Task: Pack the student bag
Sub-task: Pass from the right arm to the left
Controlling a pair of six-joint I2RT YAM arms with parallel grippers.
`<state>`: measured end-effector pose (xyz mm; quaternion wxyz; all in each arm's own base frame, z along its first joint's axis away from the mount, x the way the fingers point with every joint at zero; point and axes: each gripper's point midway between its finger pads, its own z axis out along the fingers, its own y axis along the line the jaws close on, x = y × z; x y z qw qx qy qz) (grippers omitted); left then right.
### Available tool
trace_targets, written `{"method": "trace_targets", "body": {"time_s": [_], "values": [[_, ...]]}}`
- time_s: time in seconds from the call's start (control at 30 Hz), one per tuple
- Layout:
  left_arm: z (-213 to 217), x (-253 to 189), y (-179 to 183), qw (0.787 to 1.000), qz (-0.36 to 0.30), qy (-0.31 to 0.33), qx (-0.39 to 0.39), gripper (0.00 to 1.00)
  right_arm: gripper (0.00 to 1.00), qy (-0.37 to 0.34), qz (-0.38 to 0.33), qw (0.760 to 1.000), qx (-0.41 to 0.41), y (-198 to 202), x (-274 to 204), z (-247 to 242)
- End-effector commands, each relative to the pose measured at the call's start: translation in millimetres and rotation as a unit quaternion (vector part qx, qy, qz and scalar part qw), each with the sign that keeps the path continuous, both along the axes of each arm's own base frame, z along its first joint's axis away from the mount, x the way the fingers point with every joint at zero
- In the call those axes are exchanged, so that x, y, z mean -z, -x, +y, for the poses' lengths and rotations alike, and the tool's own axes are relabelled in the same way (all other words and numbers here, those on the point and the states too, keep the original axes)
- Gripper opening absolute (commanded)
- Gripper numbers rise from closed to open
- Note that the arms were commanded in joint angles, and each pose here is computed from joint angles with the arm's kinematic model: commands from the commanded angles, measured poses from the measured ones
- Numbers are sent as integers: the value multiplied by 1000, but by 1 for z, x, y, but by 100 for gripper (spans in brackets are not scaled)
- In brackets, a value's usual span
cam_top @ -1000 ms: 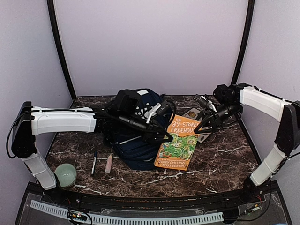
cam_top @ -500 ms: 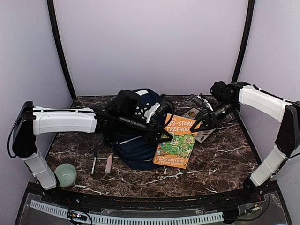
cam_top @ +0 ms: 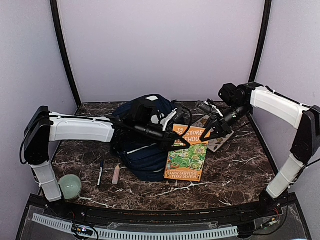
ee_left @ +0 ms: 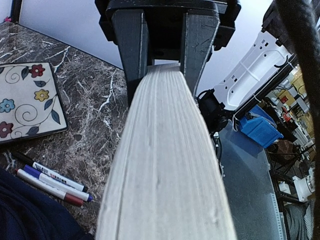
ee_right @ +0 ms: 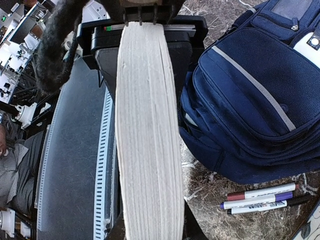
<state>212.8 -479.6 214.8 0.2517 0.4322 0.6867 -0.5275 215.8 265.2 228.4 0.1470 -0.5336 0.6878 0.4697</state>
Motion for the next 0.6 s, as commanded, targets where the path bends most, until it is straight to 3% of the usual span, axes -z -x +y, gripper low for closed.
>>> {"method": "trace_targets", "body": {"time_s": [0.0,0.23,0.57], "values": [[-2,-44,8,997,-20,78,1,0,13,-53,-18,998,10,-11,-29,15],[12,-79,-11,985,-26,150,-77,0,38,-86,-4,996,39,-26,-40,27],[21,-95,-19,978,-18,182,-101,0,39,-120,42,991,28,-26,-43,34]]}}
